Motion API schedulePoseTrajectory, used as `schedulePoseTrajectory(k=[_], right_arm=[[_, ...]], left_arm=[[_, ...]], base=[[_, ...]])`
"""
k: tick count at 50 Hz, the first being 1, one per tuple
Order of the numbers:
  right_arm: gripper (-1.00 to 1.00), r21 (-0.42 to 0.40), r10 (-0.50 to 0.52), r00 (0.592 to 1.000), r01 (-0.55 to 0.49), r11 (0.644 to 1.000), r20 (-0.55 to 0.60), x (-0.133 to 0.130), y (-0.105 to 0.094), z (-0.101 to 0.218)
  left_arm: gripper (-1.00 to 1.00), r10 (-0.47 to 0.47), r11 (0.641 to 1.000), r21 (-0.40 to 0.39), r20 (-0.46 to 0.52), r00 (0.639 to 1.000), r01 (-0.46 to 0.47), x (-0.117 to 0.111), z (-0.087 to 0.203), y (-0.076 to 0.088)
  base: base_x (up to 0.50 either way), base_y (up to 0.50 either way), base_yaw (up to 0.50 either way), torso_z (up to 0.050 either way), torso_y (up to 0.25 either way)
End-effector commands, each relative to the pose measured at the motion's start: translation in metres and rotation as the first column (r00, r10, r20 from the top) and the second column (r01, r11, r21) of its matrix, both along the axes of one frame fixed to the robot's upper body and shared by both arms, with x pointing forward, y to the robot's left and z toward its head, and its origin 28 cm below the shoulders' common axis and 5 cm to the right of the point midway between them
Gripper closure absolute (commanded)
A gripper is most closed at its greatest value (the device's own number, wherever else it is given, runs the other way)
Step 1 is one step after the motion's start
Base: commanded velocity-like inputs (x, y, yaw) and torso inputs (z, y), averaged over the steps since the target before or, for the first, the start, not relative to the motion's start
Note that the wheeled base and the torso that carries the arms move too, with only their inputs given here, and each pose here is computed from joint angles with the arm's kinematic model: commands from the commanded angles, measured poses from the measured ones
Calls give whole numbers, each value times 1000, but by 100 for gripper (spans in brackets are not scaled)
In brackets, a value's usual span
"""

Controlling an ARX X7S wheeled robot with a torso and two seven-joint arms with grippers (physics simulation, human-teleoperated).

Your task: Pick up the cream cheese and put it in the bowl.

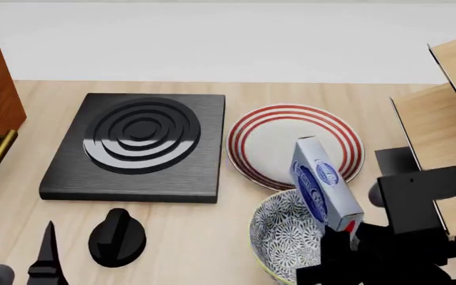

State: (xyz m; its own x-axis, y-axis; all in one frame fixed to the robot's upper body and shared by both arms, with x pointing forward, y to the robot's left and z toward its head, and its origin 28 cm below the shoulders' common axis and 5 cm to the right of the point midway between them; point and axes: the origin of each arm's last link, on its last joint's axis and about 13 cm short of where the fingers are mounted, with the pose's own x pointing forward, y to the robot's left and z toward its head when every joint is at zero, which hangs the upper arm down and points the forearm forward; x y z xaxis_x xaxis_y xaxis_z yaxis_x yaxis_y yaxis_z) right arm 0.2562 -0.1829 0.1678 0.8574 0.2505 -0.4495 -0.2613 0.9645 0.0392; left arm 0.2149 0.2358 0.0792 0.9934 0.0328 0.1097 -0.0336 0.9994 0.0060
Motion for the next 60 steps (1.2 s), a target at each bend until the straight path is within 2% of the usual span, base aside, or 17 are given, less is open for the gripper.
schedulePoseTrajectory(k=[1, 11, 13, 22, 23, 28, 37, 41, 60], right_arm=[[100, -37, -36, 998, 34, 999, -58, 2, -3, -1], [100, -64, -5, 994, -2, 998, -108, 3, 2, -7], [100, -96, -3, 994, -8, 995, -108, 1, 4, -7], [100, -104, -31, 984, 13, 995, -175, 0, 8, -2], [100, -103, -63, 980, 44, 994, -190, 2, 8, -2], [100, -96, -86, 968, 65, 993, -234, 5, 9, 0], [100, -113, -112, 963, 86, 990, -246, 7, 13, 4], [100, -107, -111, 961, 86, 990, -253, 11, 14, 5], [100, -130, -111, 950, 75, 989, -293, 20, 18, 0]], left_arm=[[-100, -6, 1000, 3, -7, 1000, 6, 2, -1, -1], [-100, -2, 1000, 4, -14, 1000, 3, 2, -4, -1], [-100, 0, 1000, 5, -14, 1000, 0, 2, -4, -2], [-100, -6, 1000, -1, -12, 1000, 6, 3, -5, -3], [-100, -7, 1000, -2, -13, 1000, 7, 3, -5, -3], [-100, -3, 1000, -3, -15, 1000, 3, 4, -7, -2], [-100, 1, 1000, -1, -19, 1000, -1, 4, -10, -1], [-100, 30, 999, 11, 13, 999, -30, 3, -8, 0], [-100, 29, 999, 18, 18, 999, -29, 2, -6, 1]], base=[[0, 0, 0, 0, 0], [0, 0, 0, 0, 1], [0, 0, 0, 0, 0], [0, 0, 0, 0, 1], [0, 0, 0, 0, 0], [0, 0, 0, 0, 0], [0, 0, 0, 0, 0], [0, 0, 0, 0, 3], [0, 0, 0, 0, 1]])
